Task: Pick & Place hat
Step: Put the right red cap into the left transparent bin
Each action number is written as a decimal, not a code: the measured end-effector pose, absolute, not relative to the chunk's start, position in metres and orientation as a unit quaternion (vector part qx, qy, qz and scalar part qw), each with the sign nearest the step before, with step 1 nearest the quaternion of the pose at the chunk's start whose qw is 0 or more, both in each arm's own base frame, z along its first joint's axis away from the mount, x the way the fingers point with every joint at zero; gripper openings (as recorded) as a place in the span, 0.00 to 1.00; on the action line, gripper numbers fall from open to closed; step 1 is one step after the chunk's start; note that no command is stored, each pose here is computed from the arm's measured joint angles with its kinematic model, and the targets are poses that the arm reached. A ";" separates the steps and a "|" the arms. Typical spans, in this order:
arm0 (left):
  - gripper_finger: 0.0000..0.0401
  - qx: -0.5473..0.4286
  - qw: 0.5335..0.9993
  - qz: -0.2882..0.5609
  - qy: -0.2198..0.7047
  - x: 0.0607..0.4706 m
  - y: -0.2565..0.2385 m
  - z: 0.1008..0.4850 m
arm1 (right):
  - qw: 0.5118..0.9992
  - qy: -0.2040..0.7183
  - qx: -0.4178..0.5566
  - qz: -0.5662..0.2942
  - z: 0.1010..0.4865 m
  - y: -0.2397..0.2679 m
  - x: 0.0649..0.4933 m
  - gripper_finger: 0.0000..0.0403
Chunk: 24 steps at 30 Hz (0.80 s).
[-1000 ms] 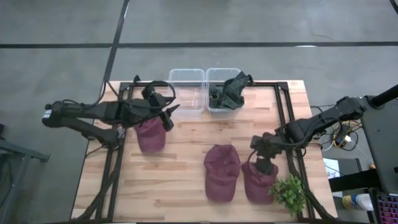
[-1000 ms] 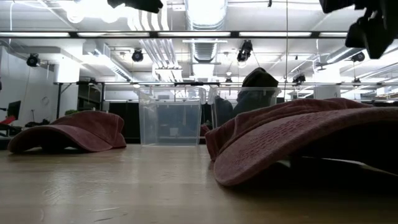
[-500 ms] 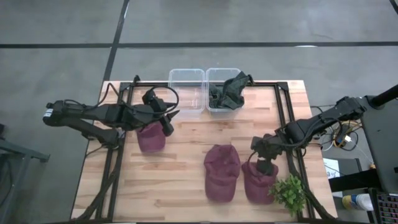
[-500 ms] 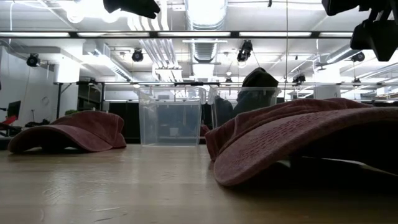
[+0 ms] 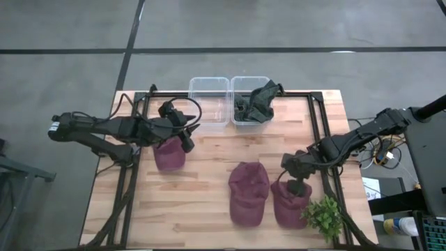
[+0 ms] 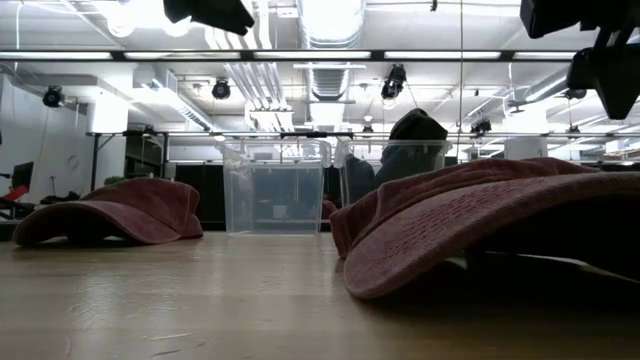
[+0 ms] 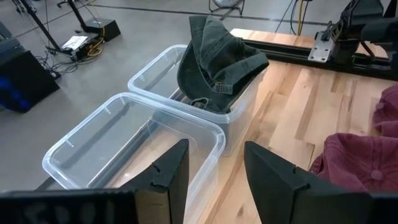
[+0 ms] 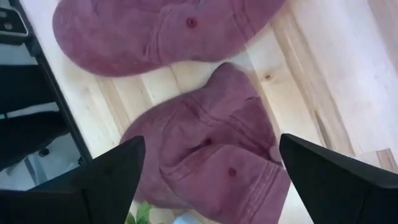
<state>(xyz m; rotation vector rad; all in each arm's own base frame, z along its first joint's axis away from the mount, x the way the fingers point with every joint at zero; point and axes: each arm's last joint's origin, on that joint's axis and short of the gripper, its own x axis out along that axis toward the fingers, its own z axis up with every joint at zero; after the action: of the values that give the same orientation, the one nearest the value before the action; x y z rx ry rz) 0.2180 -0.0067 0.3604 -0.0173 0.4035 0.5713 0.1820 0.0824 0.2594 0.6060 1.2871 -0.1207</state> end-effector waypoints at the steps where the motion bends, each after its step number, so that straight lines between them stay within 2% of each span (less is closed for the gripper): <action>1: 0.37 -0.009 0.939 0.280 0.198 0.218 -0.007 0.360 | 0.757 0.588 0.279 -0.059 0.259 0.082 0.182 0.91; 13: 0.37 -0.024 0.933 0.288 0.216 0.218 -0.007 0.347 | 0.748 0.581 0.305 -0.102 0.256 0.088 0.182 0.91; 24: 0.37 -0.024 0.932 0.288 0.217 0.218 -0.007 0.347 | 0.715 0.638 0.254 -0.132 0.221 0.103 0.197 0.91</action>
<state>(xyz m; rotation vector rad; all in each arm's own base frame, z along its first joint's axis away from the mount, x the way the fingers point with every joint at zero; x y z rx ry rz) 0.2175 -0.0067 0.3473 -0.0493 0.4445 0.5889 0.1975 0.1034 0.2211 0.5627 1.4122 -0.2912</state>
